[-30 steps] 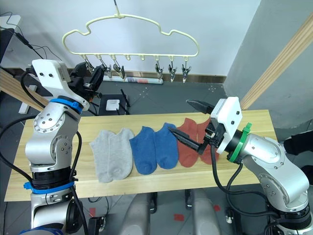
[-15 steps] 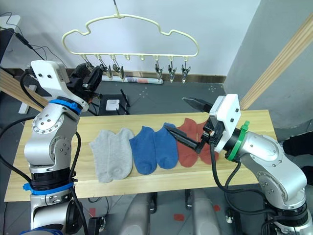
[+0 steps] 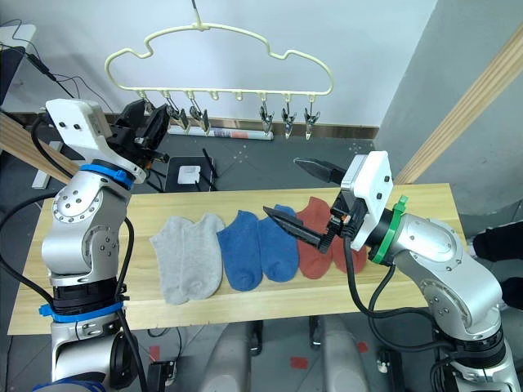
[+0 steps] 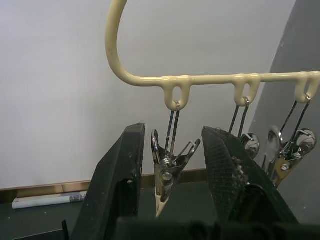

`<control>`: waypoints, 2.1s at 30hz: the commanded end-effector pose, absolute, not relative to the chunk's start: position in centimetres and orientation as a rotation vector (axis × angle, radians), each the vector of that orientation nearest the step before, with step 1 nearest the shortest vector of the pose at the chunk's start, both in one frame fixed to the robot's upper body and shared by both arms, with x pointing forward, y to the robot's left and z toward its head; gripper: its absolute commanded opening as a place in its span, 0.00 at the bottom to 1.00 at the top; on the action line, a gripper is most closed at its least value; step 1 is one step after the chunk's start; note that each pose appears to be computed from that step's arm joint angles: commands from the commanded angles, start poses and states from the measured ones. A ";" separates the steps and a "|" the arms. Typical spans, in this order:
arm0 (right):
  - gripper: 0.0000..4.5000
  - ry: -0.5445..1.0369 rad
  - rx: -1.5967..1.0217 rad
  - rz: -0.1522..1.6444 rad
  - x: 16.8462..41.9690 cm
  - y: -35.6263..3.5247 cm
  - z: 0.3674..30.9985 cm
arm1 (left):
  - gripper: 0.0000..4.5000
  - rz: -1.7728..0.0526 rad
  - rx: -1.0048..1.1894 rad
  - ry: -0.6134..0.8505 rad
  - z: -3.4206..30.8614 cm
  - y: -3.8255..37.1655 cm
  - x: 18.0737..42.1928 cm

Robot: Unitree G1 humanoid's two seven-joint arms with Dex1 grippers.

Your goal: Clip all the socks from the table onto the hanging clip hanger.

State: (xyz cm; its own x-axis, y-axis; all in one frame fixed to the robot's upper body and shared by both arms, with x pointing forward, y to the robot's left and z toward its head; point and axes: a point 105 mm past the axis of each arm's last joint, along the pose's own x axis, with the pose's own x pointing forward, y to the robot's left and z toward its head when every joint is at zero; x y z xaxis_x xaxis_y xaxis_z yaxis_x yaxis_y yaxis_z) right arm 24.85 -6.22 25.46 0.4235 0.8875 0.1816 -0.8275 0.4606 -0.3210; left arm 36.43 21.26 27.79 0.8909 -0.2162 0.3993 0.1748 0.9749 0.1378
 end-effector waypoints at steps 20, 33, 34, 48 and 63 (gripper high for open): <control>1.00 -0.368 -0.222 1.064 24.2 -6.8 25.5 | 0.03 -0.196 0.140 -0.492 29.0 21.4 35.9; 1.00 -0.024 -0.305 0.622 30.7 -11.0 16.8 | 0.03 -0.308 0.154 -0.468 29.1 20.8 36.0; 1.00 -0.009 -0.300 0.542 31.6 -11.7 16.1 | 0.03 -0.314 0.161 -0.468 29.2 20.8 36.0; 1.00 0.021 -0.173 0.007 38.9 -16.0 9.9 | 0.03 -0.362 0.152 -0.445 29.3 20.3 36.4; 0.27 0.156 -0.051 0.016 37.9 -14.1 7.1 | 0.03 -0.402 0.130 -0.429 29.2 20.3 36.2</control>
